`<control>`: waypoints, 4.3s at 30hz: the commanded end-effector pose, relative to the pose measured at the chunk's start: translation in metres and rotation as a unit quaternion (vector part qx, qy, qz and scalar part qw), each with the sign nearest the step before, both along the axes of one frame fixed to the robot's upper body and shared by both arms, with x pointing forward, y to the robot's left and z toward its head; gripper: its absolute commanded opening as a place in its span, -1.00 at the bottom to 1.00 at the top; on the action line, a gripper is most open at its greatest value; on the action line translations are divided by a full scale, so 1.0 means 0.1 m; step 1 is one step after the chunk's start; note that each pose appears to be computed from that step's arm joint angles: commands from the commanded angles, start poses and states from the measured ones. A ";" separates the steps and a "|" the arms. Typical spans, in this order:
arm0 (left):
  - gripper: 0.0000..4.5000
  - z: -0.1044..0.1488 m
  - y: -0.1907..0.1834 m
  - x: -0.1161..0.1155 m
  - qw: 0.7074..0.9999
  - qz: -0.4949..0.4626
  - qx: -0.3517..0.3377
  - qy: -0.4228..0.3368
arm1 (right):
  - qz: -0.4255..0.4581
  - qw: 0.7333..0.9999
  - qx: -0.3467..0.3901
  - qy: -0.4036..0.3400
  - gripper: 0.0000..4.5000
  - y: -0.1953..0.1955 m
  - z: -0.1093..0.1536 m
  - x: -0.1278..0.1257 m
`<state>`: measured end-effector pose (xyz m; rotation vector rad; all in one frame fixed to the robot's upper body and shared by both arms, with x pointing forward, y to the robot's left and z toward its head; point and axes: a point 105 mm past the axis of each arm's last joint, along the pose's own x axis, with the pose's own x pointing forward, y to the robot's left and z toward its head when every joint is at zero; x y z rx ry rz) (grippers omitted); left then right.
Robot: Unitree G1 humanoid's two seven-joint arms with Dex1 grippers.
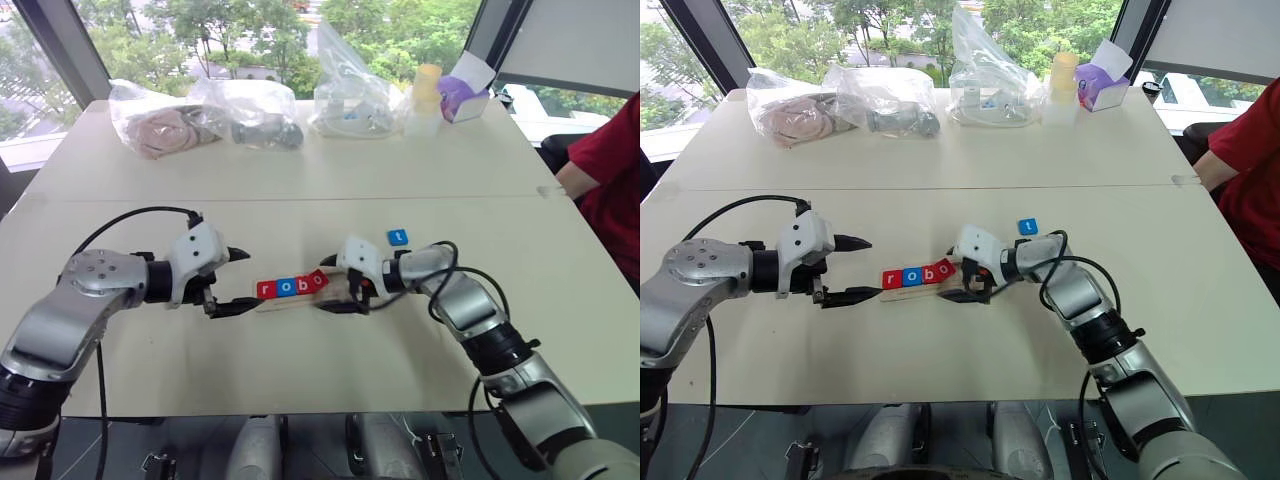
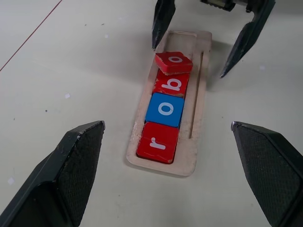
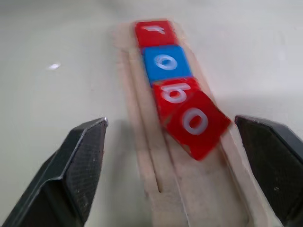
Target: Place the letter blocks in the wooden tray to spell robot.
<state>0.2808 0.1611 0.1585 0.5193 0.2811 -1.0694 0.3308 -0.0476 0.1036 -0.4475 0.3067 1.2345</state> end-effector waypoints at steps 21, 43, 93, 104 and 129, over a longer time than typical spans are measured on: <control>1.00 0.05 0.01 0.04 1.000 0.000 0.014 -0.027 | -0.146 0.988 0.039 0.042 0.97 0.05 0.09 -0.11; 1.00 0.03 0.05 0.04 0.999 0.007 0.014 -0.031 | -0.085 0.994 0.002 -0.073 -0.50 -0.11 0.46 -0.06; 1.00 0.07 -0.01 0.00 0.999 0.015 0.001 -0.031 | -0.005 0.996 0.025 -0.080 0.99 -0.15 0.54 0.02; 1.00 0.34 -0.36 0.07 0.995 -0.028 -0.087 -0.048 | -0.431 0.895 0.094 -0.068 0.99 -1.08 0.56 0.46; 1.00 0.25 -0.67 0.32 0.992 -0.063 -0.087 -0.059 | -0.551 0.831 0.062 -0.044 -0.48 -0.95 -0.12 0.50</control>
